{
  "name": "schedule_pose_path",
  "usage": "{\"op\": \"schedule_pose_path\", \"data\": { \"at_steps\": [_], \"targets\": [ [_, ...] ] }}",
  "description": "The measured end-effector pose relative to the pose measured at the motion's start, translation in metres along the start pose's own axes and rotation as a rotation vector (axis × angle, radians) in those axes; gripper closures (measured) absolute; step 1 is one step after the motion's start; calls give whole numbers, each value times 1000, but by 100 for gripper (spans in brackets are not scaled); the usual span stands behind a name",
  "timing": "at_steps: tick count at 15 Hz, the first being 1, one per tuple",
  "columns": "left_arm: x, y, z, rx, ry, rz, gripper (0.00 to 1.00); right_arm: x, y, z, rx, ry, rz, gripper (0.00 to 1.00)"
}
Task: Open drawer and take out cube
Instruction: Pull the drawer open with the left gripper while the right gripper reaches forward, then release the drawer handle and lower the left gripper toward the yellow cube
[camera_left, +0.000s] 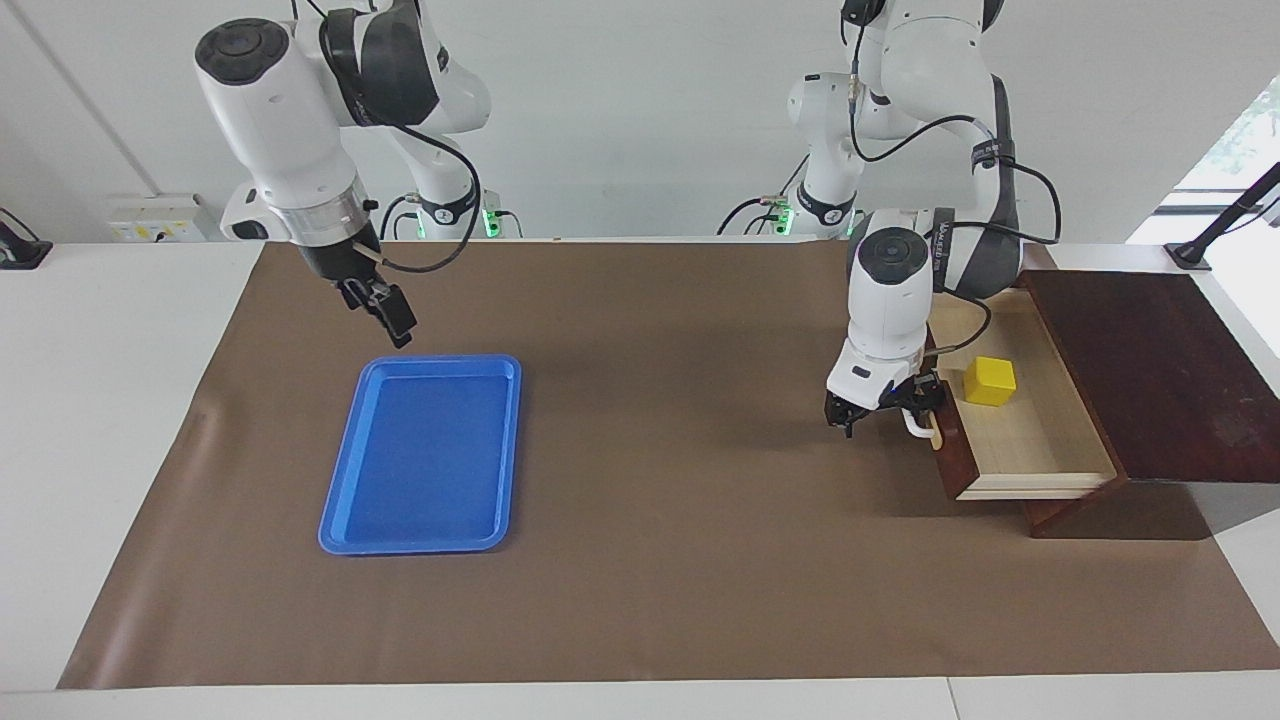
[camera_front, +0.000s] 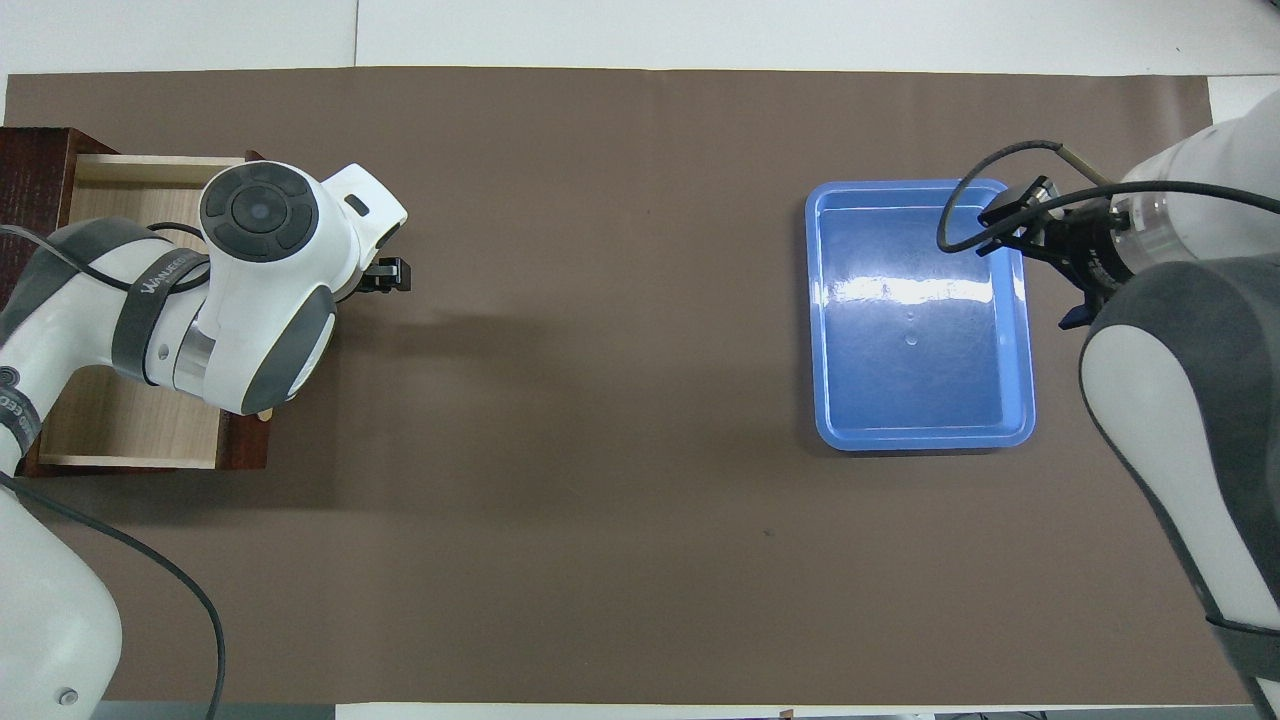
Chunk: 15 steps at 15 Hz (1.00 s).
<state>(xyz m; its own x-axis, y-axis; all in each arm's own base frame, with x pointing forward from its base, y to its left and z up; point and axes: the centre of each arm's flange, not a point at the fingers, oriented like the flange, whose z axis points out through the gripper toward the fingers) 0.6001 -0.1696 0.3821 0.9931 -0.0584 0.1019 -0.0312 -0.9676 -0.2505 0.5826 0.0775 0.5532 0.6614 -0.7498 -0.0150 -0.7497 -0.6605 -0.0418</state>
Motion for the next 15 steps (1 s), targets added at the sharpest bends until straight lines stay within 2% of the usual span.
{"op": "schedule_pose_path", "data": {
  "at_steps": [3, 7, 11, 15],
  "targets": [
    [4, -4, -9, 2, -7, -16, 0, -6, -28, 26, 74, -83, 211, 0],
    [7, -10, -14, 11, -20, -36, 0, -24, -66, 56, 127, -161, 401, 0],
    [24, -31, -63, -5, -61, -111, 0, -36, -95, 60, 163, -302, 512, 0],
    [30, -42, -107, -2, -101, -169, 0, -59, -135, 58, 103, -363, 527, 0]
  ]
}}
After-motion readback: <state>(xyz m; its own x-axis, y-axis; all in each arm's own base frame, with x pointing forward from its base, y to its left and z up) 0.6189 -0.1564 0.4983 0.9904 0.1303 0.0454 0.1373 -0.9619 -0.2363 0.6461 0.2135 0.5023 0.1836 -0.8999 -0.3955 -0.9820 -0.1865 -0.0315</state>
